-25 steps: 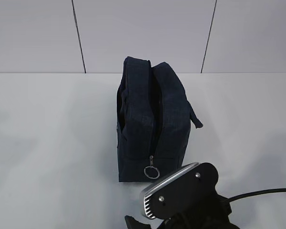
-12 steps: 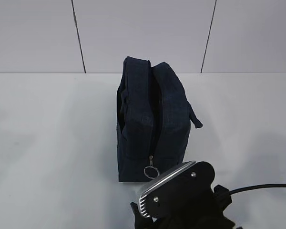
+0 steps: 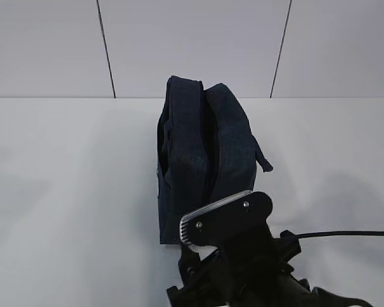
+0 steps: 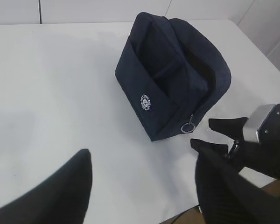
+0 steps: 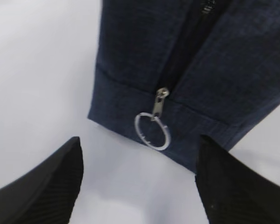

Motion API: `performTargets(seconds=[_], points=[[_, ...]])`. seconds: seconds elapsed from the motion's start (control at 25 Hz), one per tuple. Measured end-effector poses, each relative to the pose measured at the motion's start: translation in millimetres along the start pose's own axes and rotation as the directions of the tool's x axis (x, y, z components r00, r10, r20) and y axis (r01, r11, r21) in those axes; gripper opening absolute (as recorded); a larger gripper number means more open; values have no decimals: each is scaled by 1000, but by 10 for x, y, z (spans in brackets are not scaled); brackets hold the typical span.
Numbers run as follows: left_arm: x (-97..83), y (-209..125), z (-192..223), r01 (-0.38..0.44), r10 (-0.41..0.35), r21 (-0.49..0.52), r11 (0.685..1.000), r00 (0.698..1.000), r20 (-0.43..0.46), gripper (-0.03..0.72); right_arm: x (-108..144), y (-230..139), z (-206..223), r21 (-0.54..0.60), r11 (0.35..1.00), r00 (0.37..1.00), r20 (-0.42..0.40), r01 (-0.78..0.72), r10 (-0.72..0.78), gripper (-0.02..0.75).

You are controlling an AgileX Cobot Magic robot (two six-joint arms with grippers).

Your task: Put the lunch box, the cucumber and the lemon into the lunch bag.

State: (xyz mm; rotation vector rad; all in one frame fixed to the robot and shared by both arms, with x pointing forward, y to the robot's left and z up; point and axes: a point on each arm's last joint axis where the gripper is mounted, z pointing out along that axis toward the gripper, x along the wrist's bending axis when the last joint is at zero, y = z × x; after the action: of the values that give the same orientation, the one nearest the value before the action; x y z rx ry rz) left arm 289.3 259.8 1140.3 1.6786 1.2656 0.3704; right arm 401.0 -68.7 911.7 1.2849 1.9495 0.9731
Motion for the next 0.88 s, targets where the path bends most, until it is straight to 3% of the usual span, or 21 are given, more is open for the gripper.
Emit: performTargets(seconds=[0.88], points=[[0,1,0,0,0,-1,1000,1000,0,483,-13,12,363,90,996,1000,-29,12,-9,581]])
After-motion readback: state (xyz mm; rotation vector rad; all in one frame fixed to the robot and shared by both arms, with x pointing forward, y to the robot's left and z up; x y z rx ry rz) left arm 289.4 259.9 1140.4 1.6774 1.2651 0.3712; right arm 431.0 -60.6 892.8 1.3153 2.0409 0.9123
